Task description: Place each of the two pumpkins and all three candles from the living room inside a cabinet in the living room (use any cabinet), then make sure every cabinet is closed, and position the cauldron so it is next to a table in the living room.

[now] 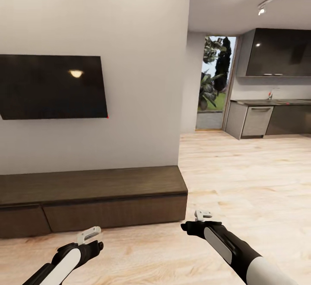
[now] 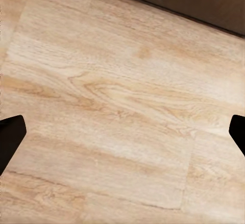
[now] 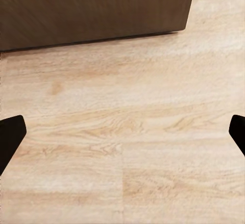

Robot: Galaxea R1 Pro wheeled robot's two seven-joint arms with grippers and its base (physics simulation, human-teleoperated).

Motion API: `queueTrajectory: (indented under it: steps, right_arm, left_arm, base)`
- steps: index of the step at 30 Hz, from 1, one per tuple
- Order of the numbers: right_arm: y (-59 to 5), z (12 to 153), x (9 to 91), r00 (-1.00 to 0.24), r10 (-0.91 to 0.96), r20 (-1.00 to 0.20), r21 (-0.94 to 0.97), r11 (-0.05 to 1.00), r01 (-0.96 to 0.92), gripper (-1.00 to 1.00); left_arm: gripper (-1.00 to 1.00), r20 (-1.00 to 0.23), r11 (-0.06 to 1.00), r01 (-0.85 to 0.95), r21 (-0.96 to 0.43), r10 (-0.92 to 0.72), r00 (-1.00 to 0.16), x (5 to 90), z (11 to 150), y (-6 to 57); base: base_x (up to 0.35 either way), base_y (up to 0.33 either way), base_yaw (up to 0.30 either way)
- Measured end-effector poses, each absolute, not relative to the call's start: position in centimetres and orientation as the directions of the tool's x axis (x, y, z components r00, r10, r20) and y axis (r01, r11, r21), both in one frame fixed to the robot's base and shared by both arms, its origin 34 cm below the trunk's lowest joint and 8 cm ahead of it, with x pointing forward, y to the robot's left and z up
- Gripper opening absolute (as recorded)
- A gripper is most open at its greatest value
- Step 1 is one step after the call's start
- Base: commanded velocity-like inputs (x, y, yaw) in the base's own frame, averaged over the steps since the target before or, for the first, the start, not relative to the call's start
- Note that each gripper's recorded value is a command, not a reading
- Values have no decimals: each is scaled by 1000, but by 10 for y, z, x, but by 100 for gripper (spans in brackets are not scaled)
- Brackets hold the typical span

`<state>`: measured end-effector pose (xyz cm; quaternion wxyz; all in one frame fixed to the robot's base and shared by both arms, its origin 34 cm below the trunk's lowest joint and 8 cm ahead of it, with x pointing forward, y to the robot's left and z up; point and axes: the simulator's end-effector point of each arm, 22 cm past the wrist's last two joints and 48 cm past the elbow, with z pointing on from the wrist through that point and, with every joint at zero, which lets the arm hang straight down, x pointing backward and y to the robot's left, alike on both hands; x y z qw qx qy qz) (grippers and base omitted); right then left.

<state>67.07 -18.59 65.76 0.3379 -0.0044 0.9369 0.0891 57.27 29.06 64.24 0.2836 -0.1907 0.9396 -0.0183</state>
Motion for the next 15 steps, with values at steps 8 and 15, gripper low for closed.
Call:
queueTrajectory:
  steps: [8, 15]
  right_arm:
    - [-186, 672, 672, -772, 52, -634, 164, 984, -68, 100]
    - [-185, 685, 673, -770, 48, -636, 164, 984, -74, 100]
  left_arm:
    - [100, -522, 926, -352, -137, -370, -769, 572, 654, 292]
    - [100, -523, 925, -353, -138, -371, -767, 574, 667, 293]
  base:
    - [0, 0, 0]
    - [0, 0, 0]
